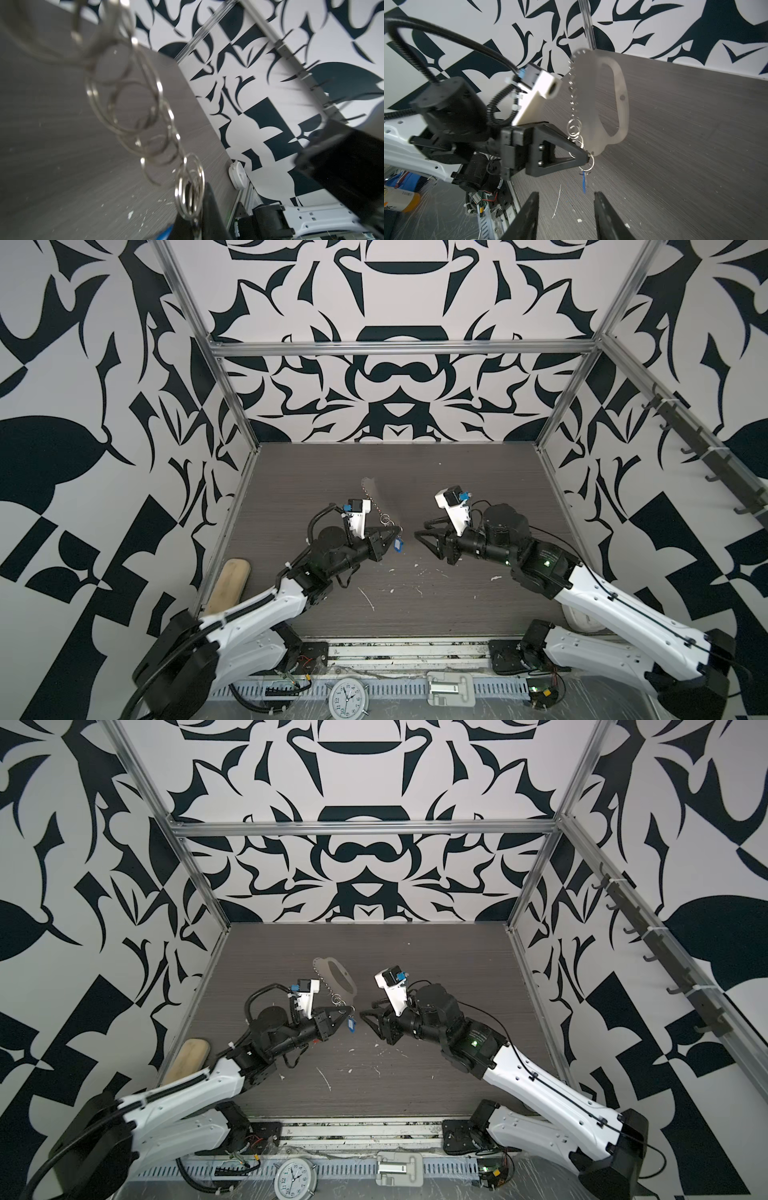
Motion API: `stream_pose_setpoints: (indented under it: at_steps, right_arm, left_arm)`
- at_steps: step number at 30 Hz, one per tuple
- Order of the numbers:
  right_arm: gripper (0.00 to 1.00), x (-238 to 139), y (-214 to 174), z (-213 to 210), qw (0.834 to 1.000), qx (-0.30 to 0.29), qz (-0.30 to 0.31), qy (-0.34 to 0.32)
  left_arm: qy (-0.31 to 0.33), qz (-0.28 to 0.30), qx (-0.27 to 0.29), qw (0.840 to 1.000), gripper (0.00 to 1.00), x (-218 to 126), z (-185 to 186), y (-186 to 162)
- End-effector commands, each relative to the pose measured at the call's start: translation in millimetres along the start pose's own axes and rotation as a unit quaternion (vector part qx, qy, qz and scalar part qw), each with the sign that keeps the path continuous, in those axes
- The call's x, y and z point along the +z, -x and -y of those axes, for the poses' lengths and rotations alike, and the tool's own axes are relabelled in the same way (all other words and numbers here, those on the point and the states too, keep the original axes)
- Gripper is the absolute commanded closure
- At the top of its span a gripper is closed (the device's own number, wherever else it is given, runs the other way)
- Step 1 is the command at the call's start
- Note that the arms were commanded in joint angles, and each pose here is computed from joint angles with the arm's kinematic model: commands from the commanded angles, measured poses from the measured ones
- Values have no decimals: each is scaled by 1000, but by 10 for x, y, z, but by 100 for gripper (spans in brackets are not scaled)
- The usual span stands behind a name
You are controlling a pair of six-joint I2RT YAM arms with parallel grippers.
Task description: Remove the keys from the keyring
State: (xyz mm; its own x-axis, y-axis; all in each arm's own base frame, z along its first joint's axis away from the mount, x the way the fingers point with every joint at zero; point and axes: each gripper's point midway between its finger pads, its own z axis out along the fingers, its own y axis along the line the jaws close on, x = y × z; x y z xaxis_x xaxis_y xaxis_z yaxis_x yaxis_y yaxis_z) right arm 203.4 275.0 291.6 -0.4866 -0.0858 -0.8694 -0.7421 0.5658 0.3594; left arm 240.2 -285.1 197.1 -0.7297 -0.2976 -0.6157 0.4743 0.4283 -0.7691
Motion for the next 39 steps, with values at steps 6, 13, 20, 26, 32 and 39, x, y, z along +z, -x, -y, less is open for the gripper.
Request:
stream_pose_setpoints:
  at_steps: [6, 13, 20, 26, 32, 39]
  right_arm:
    - [54, -236, 178, 102, 998, -1, 49, -41]
    - [54, -335, 184, 166, 996, 0, 60, -62]
    - [49, -388, 212, 180, 995, -2, 69, -69]
    - [46, -447, 255, 237, 993, 2, 82, -88]
    - [44, -477, 288, 391, 986, -1, 104, -130]
    - [13, -660, 431, 734, 959, 6, 161, -234]
  left_arm:
    - [-29, -113, -122, 986, 100, 482, -319, -461]
    - [38, -165, -196, 966, 100, 703, -699, -732]
    - [120, -181, -185, 958, 34, 528, -809, -742]
    - [164, -166, -164, 959, 27, 175, -643, -576]
    - [188, -93, -48, 977, 1, -260, -181, -8]
    - [280, 109, 130, 945, 1, -815, -130, 895]
